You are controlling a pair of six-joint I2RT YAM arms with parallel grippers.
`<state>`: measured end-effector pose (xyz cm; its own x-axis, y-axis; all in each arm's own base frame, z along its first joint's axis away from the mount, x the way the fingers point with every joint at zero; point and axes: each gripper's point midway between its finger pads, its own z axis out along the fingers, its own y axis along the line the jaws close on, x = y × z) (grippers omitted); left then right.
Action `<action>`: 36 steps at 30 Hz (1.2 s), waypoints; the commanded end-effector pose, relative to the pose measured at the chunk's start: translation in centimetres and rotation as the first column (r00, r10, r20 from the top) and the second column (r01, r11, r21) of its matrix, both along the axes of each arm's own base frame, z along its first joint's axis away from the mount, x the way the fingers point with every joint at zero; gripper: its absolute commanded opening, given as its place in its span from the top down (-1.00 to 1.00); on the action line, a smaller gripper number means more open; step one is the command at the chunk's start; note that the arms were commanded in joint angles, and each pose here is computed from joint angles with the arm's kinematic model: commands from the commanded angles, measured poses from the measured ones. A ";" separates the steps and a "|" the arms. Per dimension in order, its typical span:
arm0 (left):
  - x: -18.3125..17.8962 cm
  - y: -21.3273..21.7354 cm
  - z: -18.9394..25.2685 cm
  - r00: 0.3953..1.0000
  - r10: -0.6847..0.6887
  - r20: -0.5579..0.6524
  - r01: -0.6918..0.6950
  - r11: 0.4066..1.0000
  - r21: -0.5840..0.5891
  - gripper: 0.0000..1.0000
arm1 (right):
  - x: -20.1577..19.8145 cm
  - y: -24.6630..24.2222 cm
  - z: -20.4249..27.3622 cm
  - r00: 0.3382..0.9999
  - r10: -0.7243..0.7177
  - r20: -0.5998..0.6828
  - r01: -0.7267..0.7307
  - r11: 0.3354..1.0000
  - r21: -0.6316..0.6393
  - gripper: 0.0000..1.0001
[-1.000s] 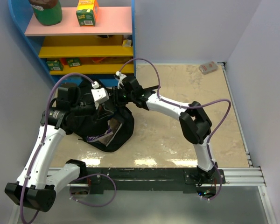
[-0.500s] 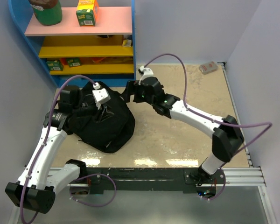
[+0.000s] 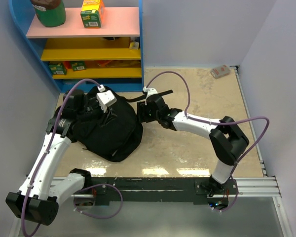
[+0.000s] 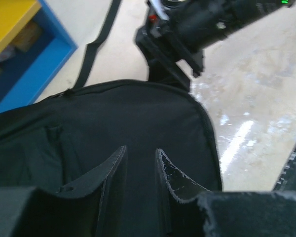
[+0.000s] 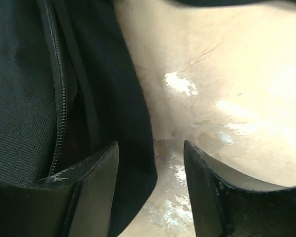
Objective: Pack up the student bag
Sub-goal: Place the stationery in the student bag, then zip the student bag at the center of the board.
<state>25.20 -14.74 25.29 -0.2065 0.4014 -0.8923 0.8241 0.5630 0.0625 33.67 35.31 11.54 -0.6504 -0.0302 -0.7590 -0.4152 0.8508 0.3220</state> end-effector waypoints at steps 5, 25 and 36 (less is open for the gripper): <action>5.1 3.8 -2.3 0.958 0.263 0.118 -0.275 0.956 0.098 0.34 | -0.4 4.3 2.4 0.990 0.134 0.040 -0.138 0.981 0.135 0.04; -2.8 -0.1 -14.4 0.982 -0.117 -0.149 0.155 0.951 0.269 0.47 | -1.4 3.3 5.4 0.995 0.072 0.062 -0.084 0.976 0.202 -0.29; -1.5 2.8 -11.4 0.999 -0.041 0.014 0.032 0.921 0.388 0.80 | -3.1 4.2 1.5 0.988 0.152 0.005 -0.151 0.977 0.150 1.00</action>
<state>21.90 -13.09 10.59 -0.2289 0.7165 -0.6589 0.8968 0.4185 0.1436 32.15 38.63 11.32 -0.6724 -0.0048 -0.7401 -0.4729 0.7721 0.4246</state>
